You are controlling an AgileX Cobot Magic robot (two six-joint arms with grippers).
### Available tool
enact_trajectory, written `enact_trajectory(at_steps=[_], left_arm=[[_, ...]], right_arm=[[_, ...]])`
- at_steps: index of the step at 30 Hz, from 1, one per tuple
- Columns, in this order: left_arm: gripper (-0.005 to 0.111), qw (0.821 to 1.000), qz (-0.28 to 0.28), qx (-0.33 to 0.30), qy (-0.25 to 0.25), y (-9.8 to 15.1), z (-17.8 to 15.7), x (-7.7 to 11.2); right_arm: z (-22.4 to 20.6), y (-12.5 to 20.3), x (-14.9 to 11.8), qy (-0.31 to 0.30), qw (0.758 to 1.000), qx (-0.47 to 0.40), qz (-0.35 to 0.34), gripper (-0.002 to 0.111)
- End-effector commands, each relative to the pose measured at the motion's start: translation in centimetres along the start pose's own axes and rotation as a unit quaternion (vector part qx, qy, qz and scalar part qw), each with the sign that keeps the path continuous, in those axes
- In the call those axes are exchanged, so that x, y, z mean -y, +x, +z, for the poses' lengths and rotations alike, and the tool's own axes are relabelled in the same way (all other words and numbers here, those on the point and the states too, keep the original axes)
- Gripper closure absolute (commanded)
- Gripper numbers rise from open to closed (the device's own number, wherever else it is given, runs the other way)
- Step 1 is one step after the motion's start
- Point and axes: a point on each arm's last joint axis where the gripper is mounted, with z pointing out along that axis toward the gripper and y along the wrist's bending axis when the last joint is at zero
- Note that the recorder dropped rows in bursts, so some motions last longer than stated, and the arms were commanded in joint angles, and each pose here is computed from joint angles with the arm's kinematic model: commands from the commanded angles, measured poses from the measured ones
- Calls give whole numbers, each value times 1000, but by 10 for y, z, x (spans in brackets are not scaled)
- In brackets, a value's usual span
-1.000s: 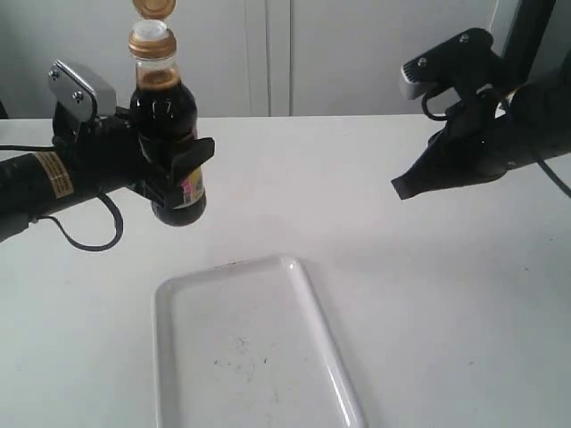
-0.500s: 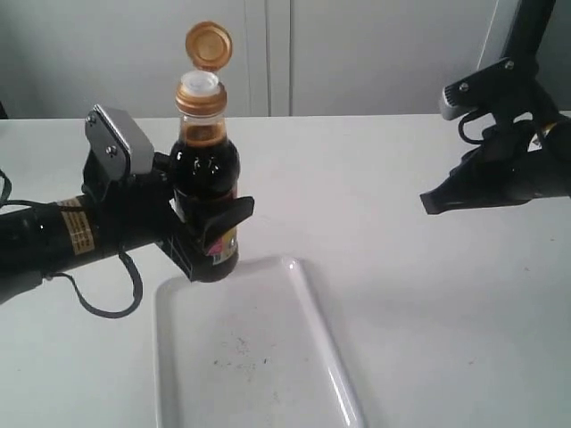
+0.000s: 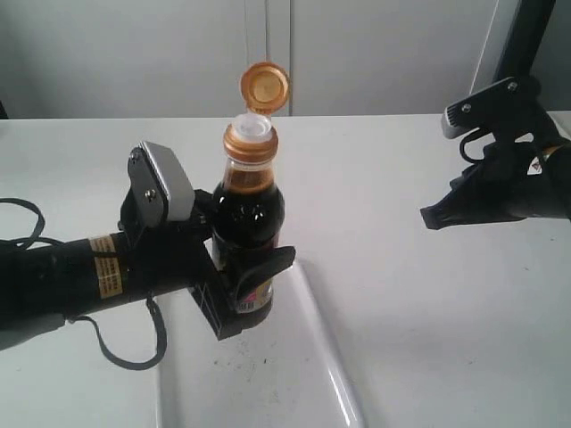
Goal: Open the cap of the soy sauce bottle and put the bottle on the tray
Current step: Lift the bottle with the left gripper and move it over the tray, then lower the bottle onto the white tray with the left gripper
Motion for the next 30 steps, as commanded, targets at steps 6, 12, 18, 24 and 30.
enact_trajectory(at_steps=[6,12,18,24,30], left_arm=[[107,999,5,45,-6,-8,-8,5],[107,999,17,41,-3,-6,-8,6],[107,998,35,43,-3,-7,-6,9],[107,998,43,48,-12,-8,-4,12],[107,998,40,45,-13,-6,-3,12]], right_arm=[[0,0,2,5,1000,8,8,108],[0,0,2,5,1000,8,9,108],[1,6,1,9,1000,17,9,108],[2,10,0,12,1000,23,9,108],[2,11,0,13,1000,26,9,108]])
